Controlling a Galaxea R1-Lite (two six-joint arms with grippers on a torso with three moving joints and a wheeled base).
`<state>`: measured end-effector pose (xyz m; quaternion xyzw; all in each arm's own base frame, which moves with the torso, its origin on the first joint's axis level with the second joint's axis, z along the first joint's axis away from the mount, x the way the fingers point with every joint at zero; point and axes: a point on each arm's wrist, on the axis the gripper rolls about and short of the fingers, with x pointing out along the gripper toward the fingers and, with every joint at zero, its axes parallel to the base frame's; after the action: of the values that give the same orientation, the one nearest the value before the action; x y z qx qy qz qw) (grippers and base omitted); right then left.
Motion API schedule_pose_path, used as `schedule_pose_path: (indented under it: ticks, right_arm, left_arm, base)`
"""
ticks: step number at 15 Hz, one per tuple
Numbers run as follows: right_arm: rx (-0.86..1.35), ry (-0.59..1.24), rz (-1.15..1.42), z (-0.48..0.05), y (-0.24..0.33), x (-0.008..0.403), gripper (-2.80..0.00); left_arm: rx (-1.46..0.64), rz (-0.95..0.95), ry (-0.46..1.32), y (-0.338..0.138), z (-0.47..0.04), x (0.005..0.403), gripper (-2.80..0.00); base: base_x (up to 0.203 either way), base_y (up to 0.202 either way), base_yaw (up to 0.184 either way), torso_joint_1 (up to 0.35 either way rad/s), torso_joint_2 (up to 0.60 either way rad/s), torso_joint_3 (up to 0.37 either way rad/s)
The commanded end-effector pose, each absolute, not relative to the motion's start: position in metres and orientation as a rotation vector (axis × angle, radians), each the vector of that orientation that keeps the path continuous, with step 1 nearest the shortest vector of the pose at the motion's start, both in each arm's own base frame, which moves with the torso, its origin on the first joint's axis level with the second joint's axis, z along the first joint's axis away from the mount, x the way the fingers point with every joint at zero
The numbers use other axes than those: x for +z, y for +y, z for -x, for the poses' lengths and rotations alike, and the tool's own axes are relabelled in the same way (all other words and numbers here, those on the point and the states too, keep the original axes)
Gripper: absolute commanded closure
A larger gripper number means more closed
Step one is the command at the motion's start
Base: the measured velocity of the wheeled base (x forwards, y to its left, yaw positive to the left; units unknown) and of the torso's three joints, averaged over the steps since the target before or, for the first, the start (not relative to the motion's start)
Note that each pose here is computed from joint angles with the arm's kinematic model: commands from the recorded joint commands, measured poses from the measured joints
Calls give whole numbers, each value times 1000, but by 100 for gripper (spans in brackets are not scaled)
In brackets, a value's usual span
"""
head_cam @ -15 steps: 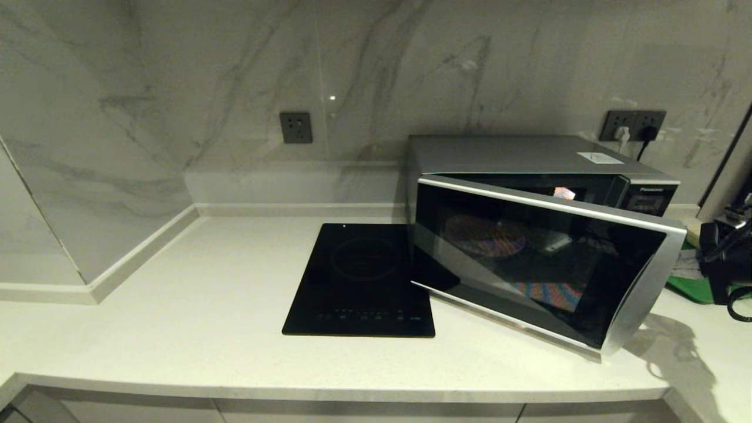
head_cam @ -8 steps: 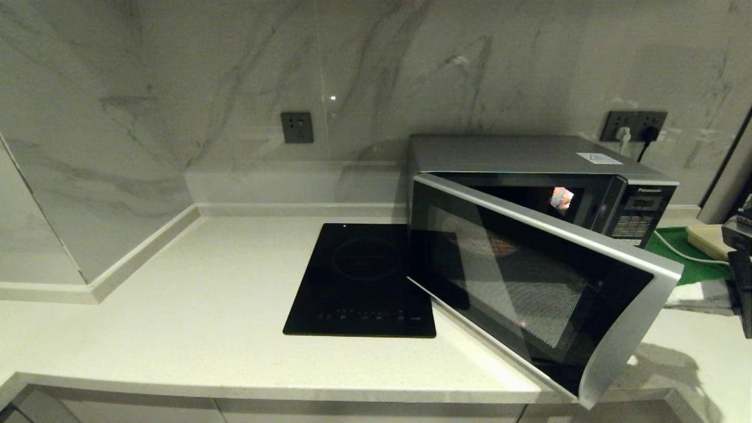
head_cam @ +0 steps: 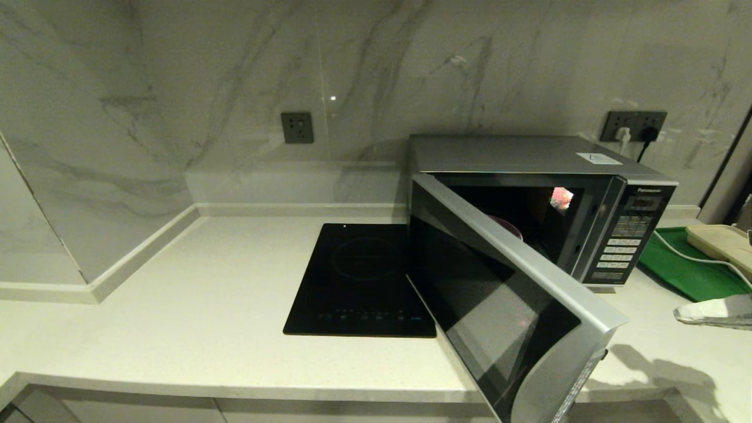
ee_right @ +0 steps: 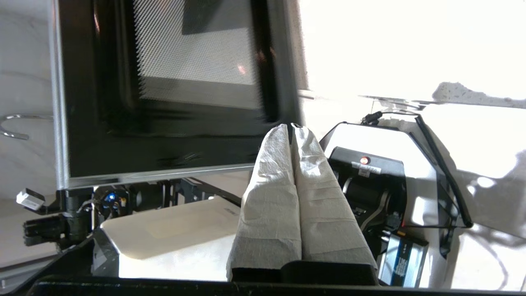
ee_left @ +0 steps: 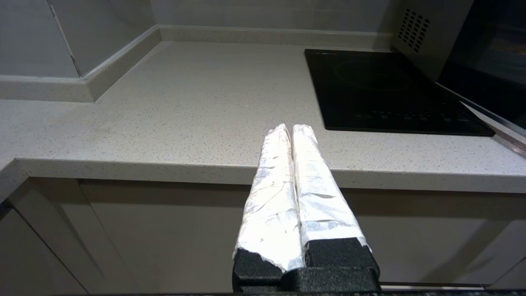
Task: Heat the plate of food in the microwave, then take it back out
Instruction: Open the microwave oven
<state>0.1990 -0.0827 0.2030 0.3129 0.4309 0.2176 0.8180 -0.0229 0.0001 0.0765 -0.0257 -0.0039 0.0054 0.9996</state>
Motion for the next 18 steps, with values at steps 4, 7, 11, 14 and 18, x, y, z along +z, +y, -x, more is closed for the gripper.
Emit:
schedule_pose_path:
  ticks: [4,7,11,14,18]
  right_arm:
    - [528,912,-547,-211,-67,216,0]
    - [559,910,-408,-223,-45,233,0]
    - [511,915,-356,-236,-26,253,0]
    - [488,941,-383,-235,-26,249,0]
    - [516,932,-359,-234,-19,253,0]
  left_arm:
    - [12,52,-9,0,23,77,0]
    - [12,52,-10,0,23,76,0]
    - [12,52,-9,0,23,77,0]
    - [12,52,-9,0,23,77,0]
    - [11,52,-8,0,23,77,0]
  base:
    - [0,0,0,0,0,0]
    - [0,0,0,0,0,0]
    - [0,0,0,0,0,0]
    - [0,0,0,0,0,0]
    - [0,0,0,0,0,0]
